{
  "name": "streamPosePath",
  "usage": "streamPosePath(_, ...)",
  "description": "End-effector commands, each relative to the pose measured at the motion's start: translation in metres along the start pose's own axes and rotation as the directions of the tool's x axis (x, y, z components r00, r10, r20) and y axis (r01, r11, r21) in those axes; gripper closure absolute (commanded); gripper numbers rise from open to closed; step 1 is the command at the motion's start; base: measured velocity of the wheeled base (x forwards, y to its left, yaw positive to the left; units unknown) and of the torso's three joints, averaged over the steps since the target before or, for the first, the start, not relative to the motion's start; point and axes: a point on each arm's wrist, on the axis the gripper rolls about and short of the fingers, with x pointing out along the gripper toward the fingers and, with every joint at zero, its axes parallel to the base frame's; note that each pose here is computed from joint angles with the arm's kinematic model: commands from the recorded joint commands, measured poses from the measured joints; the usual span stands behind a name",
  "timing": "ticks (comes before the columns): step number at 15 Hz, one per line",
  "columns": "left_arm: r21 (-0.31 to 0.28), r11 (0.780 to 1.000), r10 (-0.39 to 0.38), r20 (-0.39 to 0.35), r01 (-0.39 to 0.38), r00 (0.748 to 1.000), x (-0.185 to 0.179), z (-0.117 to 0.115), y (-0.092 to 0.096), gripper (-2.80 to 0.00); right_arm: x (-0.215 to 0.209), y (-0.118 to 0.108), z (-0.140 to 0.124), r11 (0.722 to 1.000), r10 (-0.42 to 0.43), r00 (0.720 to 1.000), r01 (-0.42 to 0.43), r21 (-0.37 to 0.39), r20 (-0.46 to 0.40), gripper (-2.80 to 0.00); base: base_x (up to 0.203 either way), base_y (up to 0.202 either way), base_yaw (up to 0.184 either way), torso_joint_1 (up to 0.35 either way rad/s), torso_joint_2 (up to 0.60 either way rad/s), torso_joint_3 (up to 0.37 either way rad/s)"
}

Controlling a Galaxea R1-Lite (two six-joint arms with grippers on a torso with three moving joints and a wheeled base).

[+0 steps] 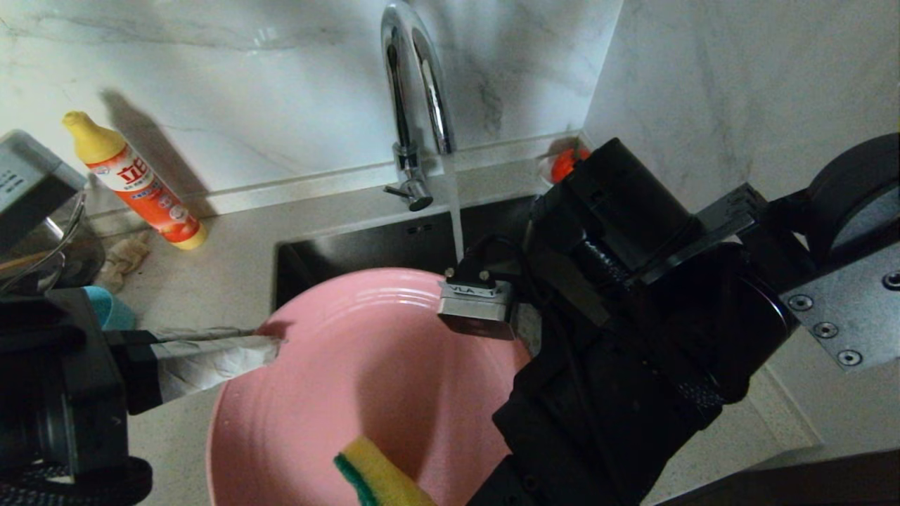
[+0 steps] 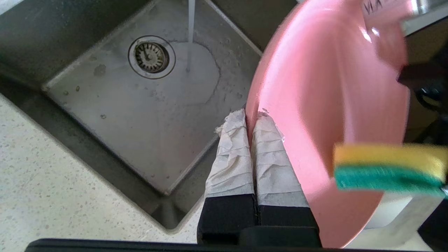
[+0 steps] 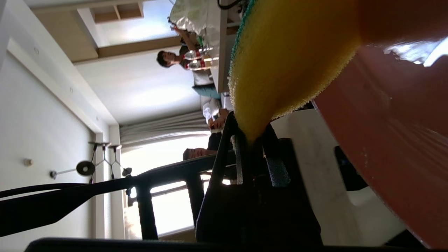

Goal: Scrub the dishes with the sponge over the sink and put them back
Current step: Wipe the plate

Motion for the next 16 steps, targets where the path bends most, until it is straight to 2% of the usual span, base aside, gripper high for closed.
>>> streamPosePath(1,0.0,1.0,-0.001,-0.004,0.001,1.0,0.001,0.0,0.0,0.0,-0.01,-0.005,0.002,1.0,-0.008,1.0,0.007,0.016,0.029,0.0,0.0,0.0,0.0,0.0,0.0,0.0)
streamPosePath(7,0.0,1.0,-0.002,-0.013,0.002,1.0,0.003,-0.001,0.0,0.0,-0.037,-0.011,0.005,0.999,-0.032,0.993,0.029,0.03,0.112,0.0,0.0,0.0,0.0,0.0,0.0,0.0)
streamPosePath(16,0.002,1.0,0.0,-0.025,0.0,1.0,0.001,-0.007,0.0,0.0,-0.051,0.006,0.003,1.0,-0.016,0.988,0.018,-0.013,0.157,0.0,0.0,0.0,0.0,0.0,0.0,0.0)
